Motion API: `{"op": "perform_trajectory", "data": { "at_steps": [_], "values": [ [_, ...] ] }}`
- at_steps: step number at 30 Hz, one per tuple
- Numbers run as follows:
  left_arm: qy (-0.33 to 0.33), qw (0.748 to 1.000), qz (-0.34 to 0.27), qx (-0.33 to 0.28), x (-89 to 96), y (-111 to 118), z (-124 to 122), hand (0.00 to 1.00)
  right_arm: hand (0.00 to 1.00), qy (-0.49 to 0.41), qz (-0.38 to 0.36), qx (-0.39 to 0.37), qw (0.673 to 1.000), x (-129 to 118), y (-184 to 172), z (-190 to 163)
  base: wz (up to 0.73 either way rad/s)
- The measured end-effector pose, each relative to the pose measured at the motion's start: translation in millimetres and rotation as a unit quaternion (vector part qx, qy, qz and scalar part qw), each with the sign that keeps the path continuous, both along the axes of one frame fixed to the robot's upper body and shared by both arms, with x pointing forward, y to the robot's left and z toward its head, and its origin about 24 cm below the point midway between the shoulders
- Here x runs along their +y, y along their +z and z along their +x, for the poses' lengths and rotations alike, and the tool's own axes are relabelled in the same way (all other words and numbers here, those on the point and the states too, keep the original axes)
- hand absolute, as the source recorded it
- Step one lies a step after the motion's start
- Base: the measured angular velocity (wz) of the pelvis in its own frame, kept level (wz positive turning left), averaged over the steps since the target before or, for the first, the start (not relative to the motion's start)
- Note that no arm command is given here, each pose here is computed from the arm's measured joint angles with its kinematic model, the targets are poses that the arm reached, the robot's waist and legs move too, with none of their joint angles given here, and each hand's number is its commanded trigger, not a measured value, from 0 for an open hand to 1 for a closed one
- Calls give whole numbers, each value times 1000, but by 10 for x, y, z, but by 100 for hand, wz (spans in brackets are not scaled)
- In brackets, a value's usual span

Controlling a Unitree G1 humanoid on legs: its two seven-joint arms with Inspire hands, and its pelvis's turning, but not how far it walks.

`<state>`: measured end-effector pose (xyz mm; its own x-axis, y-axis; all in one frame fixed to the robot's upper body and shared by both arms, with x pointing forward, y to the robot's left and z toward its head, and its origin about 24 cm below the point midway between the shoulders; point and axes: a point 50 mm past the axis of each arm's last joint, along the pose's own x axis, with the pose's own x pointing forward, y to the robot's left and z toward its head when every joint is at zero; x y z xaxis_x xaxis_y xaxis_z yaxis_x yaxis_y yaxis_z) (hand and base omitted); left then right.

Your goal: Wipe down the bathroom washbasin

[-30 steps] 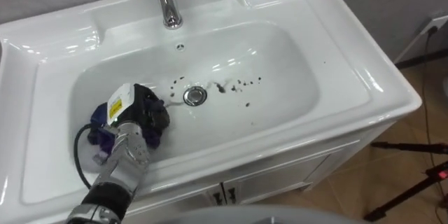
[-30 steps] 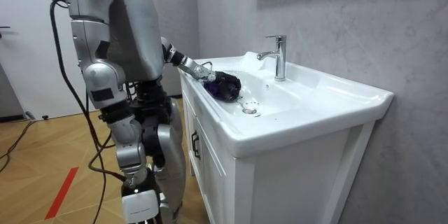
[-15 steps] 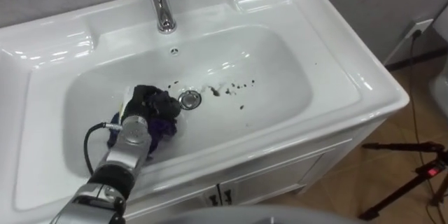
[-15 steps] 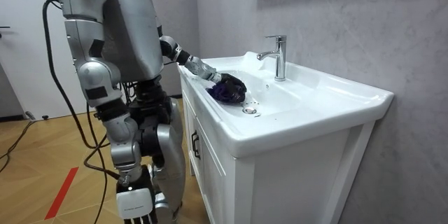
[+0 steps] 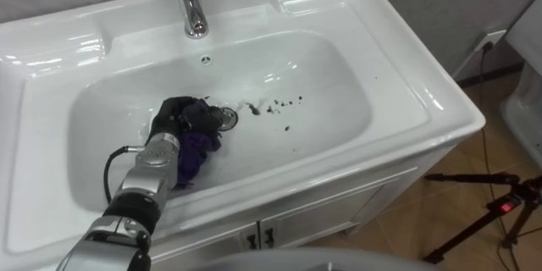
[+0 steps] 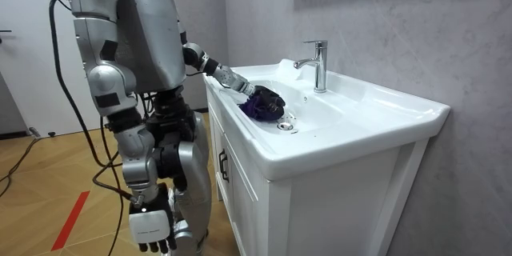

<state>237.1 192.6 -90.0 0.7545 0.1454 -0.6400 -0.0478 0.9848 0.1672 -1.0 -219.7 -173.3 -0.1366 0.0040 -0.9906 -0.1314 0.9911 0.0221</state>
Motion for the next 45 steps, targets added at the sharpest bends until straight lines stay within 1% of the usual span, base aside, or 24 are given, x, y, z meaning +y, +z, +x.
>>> {"op": "perform_trajectory", "data": {
  "at_steps": [6,10,16,18,23,26,28,30,33,45],
  "values": [
    [-7,1000,-2,2,8,30,51,100,0,-17,9,14,1000,35,-4,-54,-12],
    [-3,1000,-16,0,29,75,133,100,0,-20,16,16,1000,58,-6,-72,-20],
    [-12,999,-49,-6,-32,162,265,100,0,-36,30,30,998,79,-2,-162,-13],
    [-17,998,-54,-8,-67,201,322,100,0,-48,33,32,998,85,-2,-179,0],
    [-48,997,-61,-29,-269,317,482,100,0,-60,34,20,997,89,-7,-164,-17],
    [-57,996,-60,-37,-296,367,538,100,0,-60,32,12,998,87,-10,-146,-31],
    [-77,995,-50,-41,-313,397,562,100,0,-61,33,9,998,88,-10,-151,-10],
    [-92,994,-36,-56,-313,466,611,100,0,-62,33,10,998,88,-10,-171,-3],
    [-97,993,-31,-67,-325,534,677,100,0,-63,33,16,997,90,-7,-222,-1],
    [-95,992,-22,-75,-257,593,723,100,0,-68,31,28,997,90,2,-334,-1]
  ]
}}
